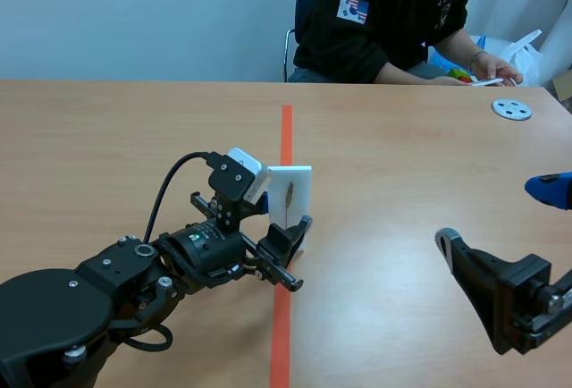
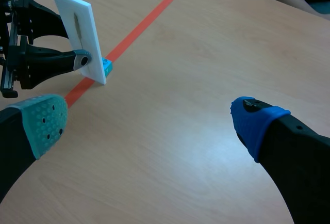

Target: Sort the leaf by its shape. The table is split by an orange tape line. A compound leaf with several leaflets goes to the left side, a simple leaf with one blade goes to the right side. Return to the home posture when a red brick is placed on the table.

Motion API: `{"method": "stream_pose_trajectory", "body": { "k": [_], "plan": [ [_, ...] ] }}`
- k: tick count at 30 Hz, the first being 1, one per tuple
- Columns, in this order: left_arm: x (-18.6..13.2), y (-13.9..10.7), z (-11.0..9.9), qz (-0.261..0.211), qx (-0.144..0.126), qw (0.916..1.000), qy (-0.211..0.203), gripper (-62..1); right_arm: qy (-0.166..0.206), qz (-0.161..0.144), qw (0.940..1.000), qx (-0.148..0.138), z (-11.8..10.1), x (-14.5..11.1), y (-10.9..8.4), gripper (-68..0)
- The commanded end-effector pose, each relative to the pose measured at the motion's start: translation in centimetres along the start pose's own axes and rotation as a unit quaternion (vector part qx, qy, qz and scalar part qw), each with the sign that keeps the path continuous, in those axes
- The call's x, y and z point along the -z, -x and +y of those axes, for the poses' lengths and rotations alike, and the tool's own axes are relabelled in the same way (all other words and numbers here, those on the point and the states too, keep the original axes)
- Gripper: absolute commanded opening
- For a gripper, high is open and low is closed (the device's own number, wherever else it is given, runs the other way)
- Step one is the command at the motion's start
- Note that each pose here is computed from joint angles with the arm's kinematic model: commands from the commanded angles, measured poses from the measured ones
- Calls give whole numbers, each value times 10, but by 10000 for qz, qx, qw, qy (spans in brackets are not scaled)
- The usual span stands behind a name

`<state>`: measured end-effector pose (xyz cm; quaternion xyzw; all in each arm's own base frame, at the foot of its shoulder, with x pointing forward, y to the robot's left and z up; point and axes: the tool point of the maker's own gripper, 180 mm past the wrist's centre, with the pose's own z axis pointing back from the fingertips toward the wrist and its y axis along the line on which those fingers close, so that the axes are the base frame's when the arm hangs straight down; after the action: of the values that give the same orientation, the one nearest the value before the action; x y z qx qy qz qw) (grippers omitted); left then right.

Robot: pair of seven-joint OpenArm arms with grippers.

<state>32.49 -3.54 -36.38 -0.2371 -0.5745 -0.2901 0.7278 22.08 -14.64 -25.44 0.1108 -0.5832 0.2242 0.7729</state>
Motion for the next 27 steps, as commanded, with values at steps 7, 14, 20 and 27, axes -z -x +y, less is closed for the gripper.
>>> {"method": "stream_pose_trajectory", "body": {
  "k": [7, 14, 20, 27],
  "plan": [
    [2, -14, 5, -212, 48, 9998, -23, -535, -13, -163, 9999, -56, -1, 2, -10, 4],
    [-1, -20, 8, -283, 75, 9996, -45, -558, -13, -163, 9999, -56, -1, 2, -10, 4],
    [-19, -51, 36, -546, -174, 9974, -428, -558, -13, -165, 9998, -56, -1, 2, -10, 4],
    [-58, -71, 98, -568, -149, 9916, -1154, -559, -13, -163, 9999, -56, -1, 2, -10, 4]
  ]
}}
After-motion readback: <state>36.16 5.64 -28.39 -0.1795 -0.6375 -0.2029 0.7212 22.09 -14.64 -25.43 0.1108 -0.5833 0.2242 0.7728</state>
